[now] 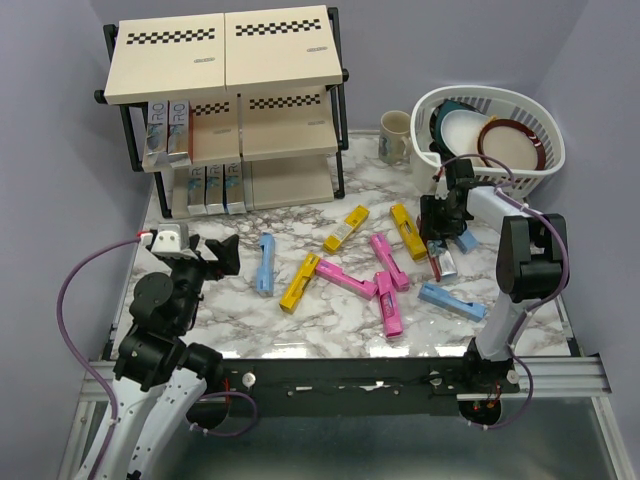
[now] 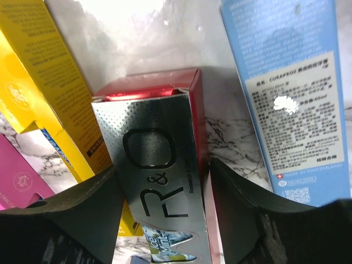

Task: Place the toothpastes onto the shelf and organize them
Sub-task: Pick up the toothpaste from the center of the board.

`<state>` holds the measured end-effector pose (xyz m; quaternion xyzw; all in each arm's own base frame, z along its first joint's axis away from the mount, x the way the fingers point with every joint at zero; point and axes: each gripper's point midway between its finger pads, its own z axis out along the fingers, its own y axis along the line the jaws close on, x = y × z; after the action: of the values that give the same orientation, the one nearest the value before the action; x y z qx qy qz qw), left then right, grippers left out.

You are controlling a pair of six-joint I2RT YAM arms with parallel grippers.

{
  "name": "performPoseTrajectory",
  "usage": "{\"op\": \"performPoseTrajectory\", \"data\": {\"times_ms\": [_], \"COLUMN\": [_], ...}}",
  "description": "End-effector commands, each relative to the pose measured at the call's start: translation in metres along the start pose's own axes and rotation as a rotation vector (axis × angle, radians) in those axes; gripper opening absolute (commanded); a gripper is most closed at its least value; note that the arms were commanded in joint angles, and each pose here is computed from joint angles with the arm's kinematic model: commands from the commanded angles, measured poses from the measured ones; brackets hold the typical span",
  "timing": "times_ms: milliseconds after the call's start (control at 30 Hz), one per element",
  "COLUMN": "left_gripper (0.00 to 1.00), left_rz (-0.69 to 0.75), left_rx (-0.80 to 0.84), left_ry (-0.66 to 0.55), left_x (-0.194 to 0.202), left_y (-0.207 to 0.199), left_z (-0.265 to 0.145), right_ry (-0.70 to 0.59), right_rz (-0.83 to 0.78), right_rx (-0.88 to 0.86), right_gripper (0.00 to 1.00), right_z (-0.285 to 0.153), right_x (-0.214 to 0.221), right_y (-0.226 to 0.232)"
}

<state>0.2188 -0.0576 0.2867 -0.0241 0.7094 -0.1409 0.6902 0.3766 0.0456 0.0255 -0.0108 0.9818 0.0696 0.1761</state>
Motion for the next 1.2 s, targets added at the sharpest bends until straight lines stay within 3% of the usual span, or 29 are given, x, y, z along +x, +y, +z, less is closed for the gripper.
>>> {"op": "performPoseTrajectory", "data": {"times_ms": [0, 233, 533, 933, 1100, 1133, 1167], "left_gripper": [0.99, 0.99, 0.99, 0.99, 0.99, 0.99, 0.99], "left_rz": [0.011, 0.013, 0.013, -0.201, -0.194, -0.197, -0.182], "left_rx": [0.02, 0.021, 0.077, 0.349, 0.359, 0.321, 0.375], "left_ry": [0.035, 0.05, 0.103, 0.198, 0.218, 0.17, 0.184], "left_x": [0.011, 0.014, 0.021, 0.022, 0.035, 0.029, 0.035], "left_y": [-0.003, -0.003, -0.016, -0.094, -0.131, -0.133, -0.155], "left_z": [0.003, 0.005, 0.012, 0.027, 0.039, 0.045, 0.037], "right_ry": [0.096, 0.149, 0.039, -0.095, -0.133, -0.138, -0.152], "right_rz": [0.018, 0.027, 0.074, 0.178, 0.203, 0.205, 0.21], "right_rx": [0.038, 0.01, 0.044, 0.035, 0.007, -0.008, -0.018], "right_gripper": [0.69, 0.62, 0.52, 0.5, 0.52, 0.52, 0.52], "right_z": [0.004, 0.004, -0.013, -0.067, -0.089, -0.093, -0.098], "right_x": [0.021, 0.031, 0.016, 0.006, 0.005, 0.005, 0.005], "right_y": [-0.008, 0.0, 0.0, 0.01, 0.017, 0.02, 0.023]}}
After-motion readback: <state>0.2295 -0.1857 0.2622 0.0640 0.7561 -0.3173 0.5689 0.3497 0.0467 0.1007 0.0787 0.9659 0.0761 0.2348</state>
